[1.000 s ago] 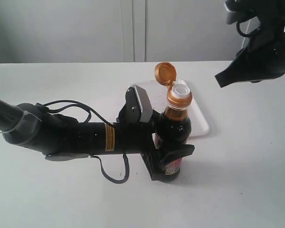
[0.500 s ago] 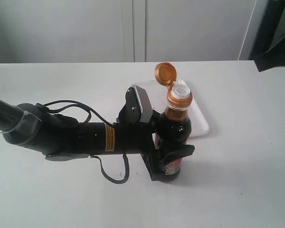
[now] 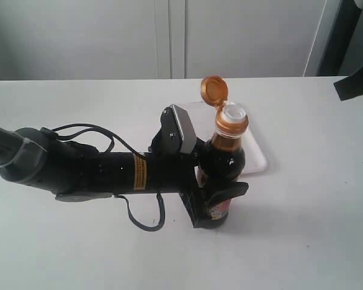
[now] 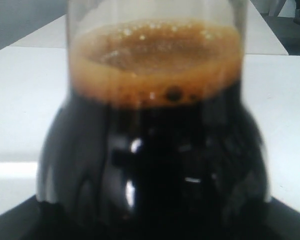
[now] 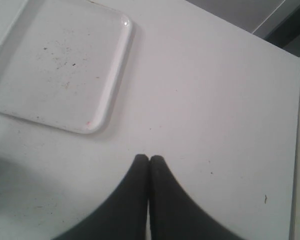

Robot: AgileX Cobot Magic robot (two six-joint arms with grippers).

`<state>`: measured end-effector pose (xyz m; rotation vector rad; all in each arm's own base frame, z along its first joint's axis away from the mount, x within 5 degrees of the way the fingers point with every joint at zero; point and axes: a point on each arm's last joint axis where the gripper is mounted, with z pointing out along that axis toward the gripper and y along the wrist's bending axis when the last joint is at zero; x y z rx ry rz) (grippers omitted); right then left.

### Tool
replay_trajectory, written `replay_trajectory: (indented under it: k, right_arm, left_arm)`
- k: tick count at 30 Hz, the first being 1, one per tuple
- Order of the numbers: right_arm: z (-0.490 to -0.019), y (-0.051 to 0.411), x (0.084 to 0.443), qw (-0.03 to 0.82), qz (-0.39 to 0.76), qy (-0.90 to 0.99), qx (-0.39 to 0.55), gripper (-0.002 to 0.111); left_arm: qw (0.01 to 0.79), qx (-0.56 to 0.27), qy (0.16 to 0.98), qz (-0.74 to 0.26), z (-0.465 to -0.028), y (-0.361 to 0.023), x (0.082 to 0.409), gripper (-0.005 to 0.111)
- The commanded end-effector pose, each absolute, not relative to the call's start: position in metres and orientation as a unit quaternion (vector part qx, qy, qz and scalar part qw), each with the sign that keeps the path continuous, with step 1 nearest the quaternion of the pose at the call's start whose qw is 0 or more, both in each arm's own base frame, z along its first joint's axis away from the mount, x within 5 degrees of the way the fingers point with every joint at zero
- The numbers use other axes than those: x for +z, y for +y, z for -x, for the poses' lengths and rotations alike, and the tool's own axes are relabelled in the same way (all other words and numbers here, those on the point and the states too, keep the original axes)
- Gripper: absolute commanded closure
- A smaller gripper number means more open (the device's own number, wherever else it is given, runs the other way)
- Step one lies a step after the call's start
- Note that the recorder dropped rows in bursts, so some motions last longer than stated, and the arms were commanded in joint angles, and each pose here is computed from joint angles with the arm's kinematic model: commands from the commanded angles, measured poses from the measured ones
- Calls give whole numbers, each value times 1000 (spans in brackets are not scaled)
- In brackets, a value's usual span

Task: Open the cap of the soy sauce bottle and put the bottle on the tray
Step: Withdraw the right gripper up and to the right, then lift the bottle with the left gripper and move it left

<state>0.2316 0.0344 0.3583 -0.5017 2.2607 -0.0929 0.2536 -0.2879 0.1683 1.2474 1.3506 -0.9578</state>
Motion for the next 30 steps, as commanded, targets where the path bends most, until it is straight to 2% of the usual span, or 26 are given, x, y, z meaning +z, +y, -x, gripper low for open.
replay_trajectory:
  k: [1, 7, 30]
  right_arm:
    - [-230, 32, 359, 401, 192, 895, -41, 108]
    - [-231, 32, 359, 406, 192, 893, -40, 108]
    - [-231, 32, 359, 406, 191, 893, -40, 108]
  left_arm:
    - [556, -428, 524, -482, -250, -288, 203, 106]
    - [599, -423, 522, -436, -258, -280, 229, 106]
    - [664, -353, 529, -394, -317, -249, 263, 107]
